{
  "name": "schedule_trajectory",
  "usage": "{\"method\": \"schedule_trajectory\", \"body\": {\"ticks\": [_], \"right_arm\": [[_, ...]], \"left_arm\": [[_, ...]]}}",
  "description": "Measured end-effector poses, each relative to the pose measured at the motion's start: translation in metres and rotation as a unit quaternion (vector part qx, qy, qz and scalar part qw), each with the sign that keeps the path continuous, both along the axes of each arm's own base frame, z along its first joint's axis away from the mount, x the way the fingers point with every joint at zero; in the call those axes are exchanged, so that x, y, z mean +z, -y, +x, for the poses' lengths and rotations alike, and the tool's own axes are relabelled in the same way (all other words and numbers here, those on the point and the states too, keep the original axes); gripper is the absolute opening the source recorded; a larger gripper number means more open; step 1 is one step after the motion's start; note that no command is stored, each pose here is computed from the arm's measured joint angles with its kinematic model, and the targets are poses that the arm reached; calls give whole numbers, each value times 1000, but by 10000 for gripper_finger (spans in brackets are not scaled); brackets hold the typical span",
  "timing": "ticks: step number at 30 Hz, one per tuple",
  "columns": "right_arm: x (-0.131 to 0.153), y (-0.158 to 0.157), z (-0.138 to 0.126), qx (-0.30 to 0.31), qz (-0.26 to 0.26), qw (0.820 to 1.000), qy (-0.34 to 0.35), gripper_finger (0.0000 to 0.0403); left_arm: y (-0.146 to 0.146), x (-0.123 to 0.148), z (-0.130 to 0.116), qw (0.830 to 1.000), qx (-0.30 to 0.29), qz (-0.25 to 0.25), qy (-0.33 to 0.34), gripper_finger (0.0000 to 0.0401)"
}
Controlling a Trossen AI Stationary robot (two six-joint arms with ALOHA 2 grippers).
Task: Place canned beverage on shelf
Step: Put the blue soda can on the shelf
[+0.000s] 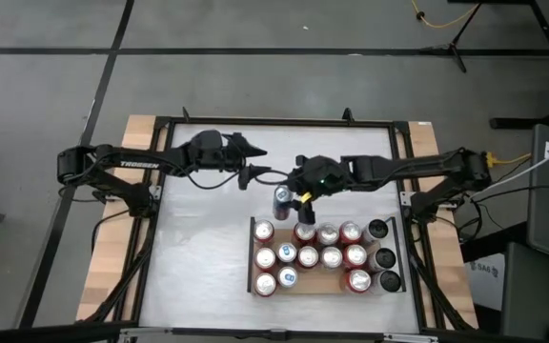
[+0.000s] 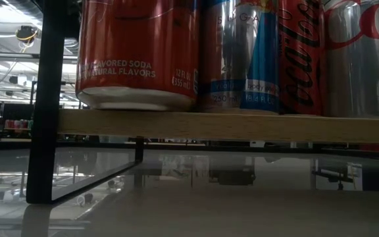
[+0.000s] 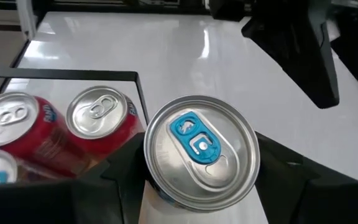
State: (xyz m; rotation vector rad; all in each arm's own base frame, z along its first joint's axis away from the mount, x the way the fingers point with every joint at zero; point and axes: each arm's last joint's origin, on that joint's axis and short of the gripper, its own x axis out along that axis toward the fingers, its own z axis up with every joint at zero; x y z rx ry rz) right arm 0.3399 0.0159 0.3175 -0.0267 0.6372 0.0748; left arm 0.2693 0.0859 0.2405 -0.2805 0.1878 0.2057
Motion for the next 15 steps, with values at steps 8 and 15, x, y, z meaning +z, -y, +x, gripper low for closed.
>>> {"method": "schedule_trajectory", "body": {"ticks": [8,15], "right_arm": [[-19,-12,12,-33,26,999,-28,229],[-22,-21,13,-33,29,999,-32,229]], "left_arm": [[5,-7,0,999,-7,-14,-36,295],[13,-13,4,998,-23,-18,-52,295]]}}
